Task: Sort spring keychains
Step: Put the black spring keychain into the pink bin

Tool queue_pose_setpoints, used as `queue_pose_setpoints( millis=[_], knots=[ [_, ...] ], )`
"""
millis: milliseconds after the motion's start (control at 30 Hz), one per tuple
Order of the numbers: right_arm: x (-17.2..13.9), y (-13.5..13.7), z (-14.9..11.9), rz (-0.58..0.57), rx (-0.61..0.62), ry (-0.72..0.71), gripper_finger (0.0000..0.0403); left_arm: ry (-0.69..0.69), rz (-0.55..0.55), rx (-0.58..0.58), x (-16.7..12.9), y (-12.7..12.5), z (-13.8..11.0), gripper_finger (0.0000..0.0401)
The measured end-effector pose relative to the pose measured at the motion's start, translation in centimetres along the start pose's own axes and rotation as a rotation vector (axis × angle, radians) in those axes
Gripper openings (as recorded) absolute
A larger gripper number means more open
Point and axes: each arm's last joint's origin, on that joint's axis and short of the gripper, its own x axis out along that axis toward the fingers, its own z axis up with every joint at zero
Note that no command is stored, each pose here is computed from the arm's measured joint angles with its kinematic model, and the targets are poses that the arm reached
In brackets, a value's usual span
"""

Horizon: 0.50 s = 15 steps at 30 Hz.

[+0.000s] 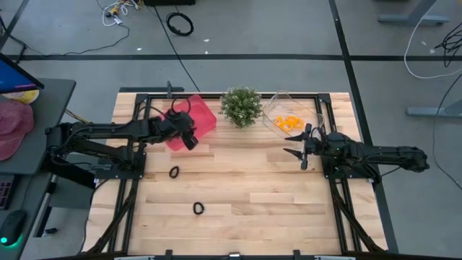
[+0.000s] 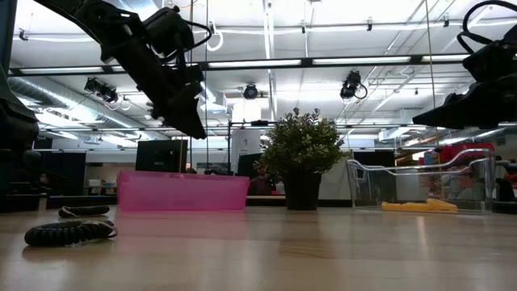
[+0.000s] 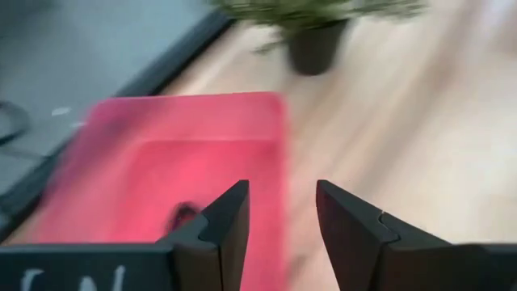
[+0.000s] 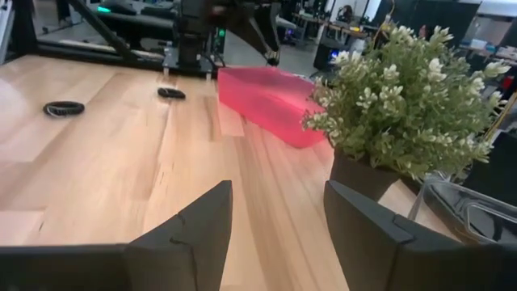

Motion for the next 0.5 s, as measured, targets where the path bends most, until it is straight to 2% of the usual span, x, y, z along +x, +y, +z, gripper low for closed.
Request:
queue_pose_setpoints(
  millis=[233,500],
  knots=[
    [0.0,0.0,0.0,0.000,-0.001,-0.001,0.0199,-0.026,-0.234,-0.019,-0.1,-0.8,0.6,0.0149],
    [0.0,-0.1,0.5,-0.010,0.003,-0.053,0.0199,0.024,-0.512,0.021,-0.9,-2.6,0.2,0.0149]
  ],
)
